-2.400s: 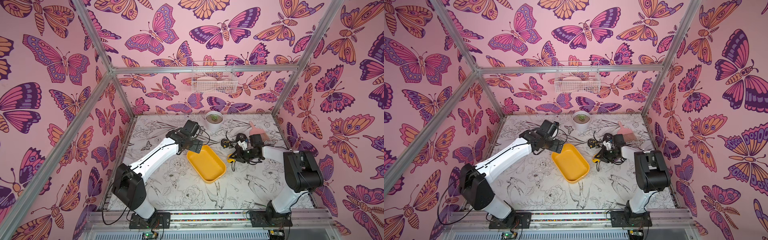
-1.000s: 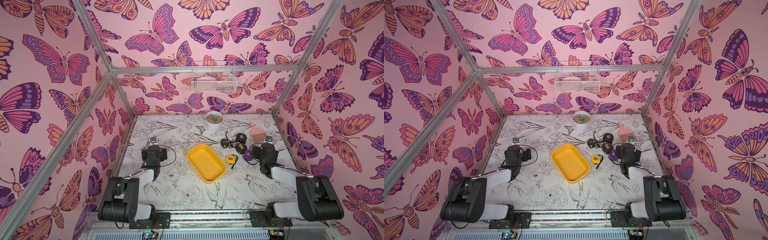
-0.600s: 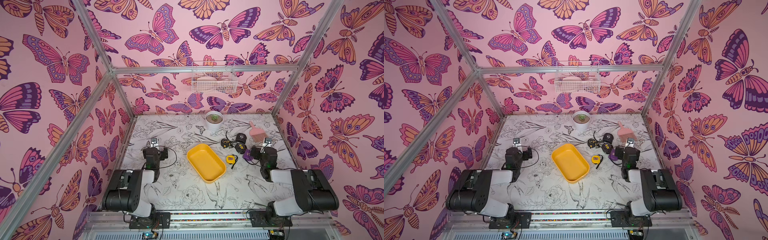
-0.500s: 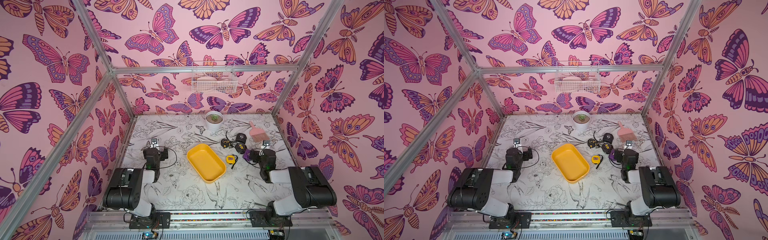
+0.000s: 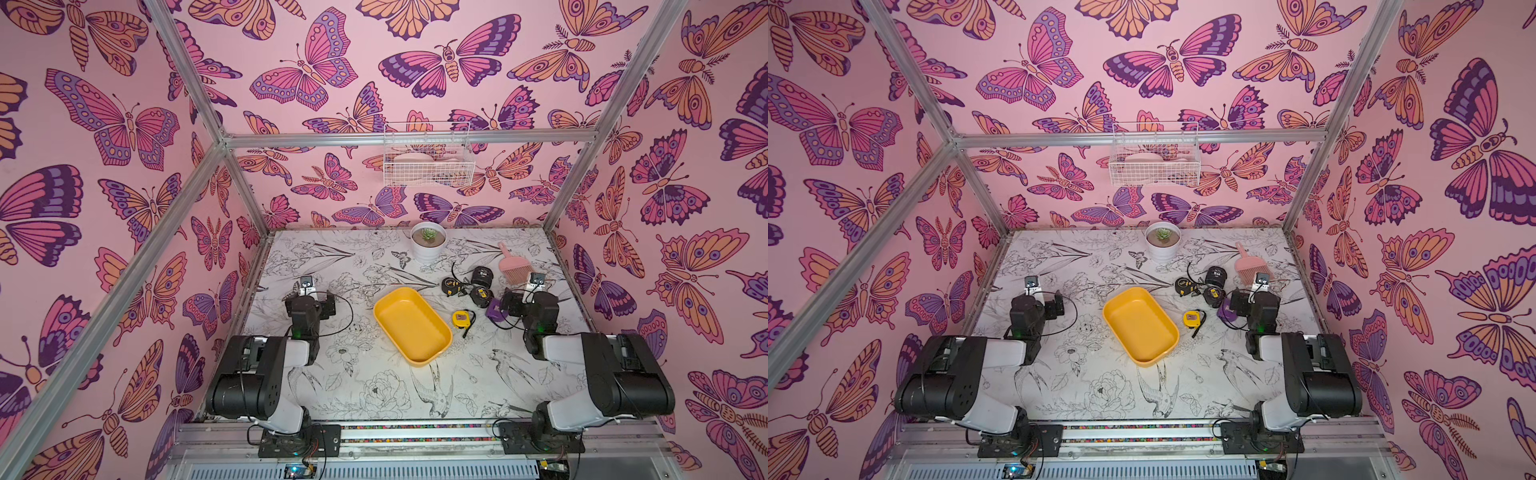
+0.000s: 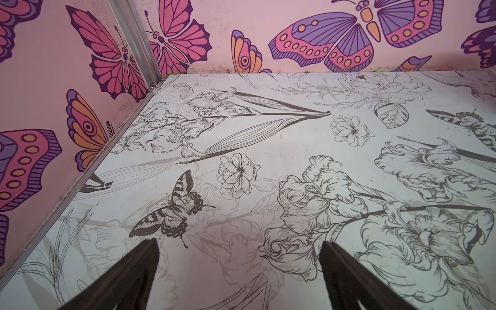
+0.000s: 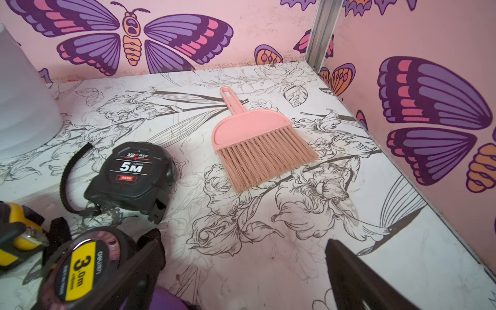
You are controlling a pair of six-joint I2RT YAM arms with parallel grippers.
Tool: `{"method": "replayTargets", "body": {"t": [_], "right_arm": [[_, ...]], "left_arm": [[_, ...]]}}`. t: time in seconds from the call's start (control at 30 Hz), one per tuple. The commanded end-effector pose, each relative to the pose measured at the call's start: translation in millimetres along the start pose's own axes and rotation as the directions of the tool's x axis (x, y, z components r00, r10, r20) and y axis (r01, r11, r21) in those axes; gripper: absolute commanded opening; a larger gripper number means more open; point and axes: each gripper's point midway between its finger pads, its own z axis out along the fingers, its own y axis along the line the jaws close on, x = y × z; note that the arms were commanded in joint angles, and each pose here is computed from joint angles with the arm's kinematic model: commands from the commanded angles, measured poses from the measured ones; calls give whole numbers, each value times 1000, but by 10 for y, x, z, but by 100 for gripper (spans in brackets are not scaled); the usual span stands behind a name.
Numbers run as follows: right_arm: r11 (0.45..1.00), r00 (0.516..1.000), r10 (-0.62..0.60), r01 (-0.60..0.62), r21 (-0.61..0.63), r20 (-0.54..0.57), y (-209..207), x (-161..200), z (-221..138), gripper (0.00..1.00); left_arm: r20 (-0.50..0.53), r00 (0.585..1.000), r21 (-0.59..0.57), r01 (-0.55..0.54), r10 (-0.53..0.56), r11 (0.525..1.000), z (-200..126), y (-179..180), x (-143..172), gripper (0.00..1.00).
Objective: Take the tape measure out of the storage box
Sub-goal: Reset both arms
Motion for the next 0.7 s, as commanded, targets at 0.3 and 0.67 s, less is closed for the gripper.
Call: {"method": "replayTargets", "body": {"t": [0.3,0.67], "right_arm": [[1000,1000,15,-14,-9,7,2,-62,6,99],[1000,1000,14,-14,-10,7,3,-62,6,99]], "left_arm": [[3,1000,0,15,-15,1000,-5,17,18,100],[-3,1000,3,17,-17,1000,4,15,24,100]]}}
